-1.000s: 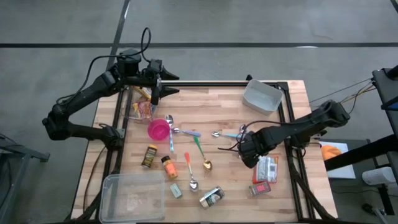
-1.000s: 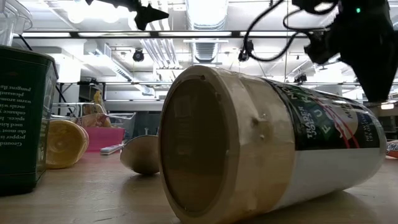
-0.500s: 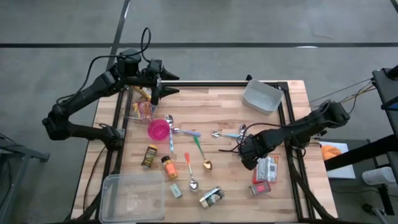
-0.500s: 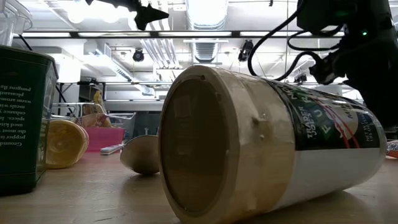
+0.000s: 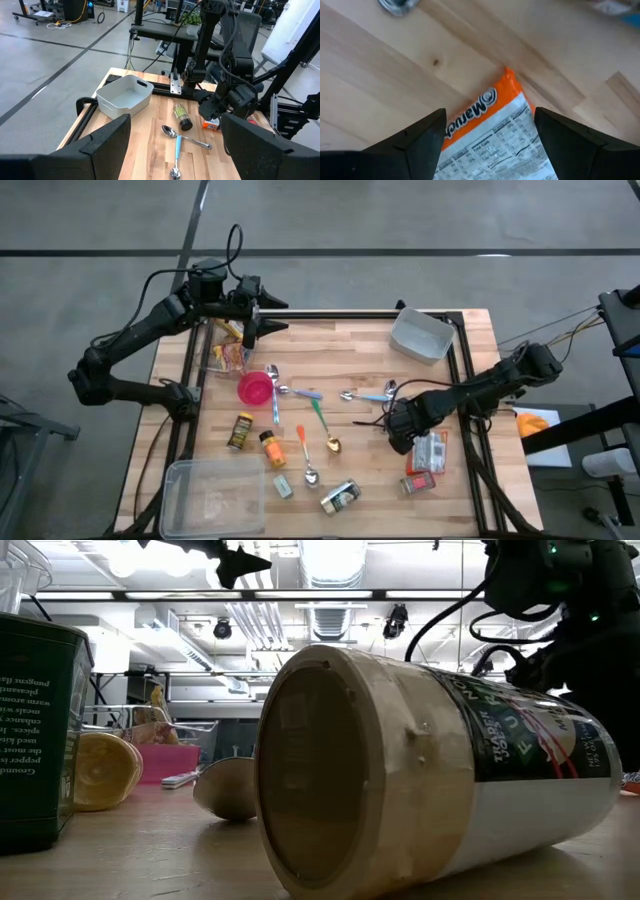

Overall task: Pick & Place Food Item
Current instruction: Put the orange noodle pack into the clear bin

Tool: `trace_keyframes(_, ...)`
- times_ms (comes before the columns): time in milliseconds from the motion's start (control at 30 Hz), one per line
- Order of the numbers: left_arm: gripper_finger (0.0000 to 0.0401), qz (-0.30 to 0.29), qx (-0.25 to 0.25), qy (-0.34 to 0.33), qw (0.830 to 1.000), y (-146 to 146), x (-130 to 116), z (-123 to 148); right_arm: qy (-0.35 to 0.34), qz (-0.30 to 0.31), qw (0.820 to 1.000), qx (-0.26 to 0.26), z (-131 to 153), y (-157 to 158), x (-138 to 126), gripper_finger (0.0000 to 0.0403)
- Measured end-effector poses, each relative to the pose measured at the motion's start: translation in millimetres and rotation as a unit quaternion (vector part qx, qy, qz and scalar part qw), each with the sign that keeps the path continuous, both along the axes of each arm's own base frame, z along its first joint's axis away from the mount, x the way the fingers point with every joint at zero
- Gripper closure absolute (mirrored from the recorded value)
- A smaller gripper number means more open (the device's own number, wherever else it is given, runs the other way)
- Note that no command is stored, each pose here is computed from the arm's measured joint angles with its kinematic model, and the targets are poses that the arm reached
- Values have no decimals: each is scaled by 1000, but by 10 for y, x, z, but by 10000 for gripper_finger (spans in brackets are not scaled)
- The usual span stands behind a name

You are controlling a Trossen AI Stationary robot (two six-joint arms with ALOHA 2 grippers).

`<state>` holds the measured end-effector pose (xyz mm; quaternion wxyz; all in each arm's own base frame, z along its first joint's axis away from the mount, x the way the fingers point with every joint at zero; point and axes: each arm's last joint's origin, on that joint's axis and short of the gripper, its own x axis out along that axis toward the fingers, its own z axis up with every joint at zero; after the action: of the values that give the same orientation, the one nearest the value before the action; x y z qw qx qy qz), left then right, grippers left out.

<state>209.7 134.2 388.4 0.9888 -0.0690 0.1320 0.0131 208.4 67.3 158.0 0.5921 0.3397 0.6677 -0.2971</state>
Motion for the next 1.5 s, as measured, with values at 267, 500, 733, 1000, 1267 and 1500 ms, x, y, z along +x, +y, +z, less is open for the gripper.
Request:
trace_keyframes(267,89,0,0,0,1000,0,0,0,15,-1,1000,7,-54,-9,-51,101)
trace_keyframes(500,89,0,0,0,1000,0,0,0,20,-1,1000,7,-72,-14,-70,147)
trace_keyframes(733,89,0,1,0,1000,0,0,0,17,-1,1000,8,-73,-12,-65,235)
trace_keyframes(1000,89,0,1,0,1000,0,0,0,17,-1,1000,8,-73,-12,-65,325)
trace_keyframes(1267,89,0,1,0,1000,0,0,0,17,-1,1000,8,-70,-12,-65,386)
trace_keyframes(1500,89,0,1,0,1000,0,0,0,4,1,1000,18,17,7,-15,383)
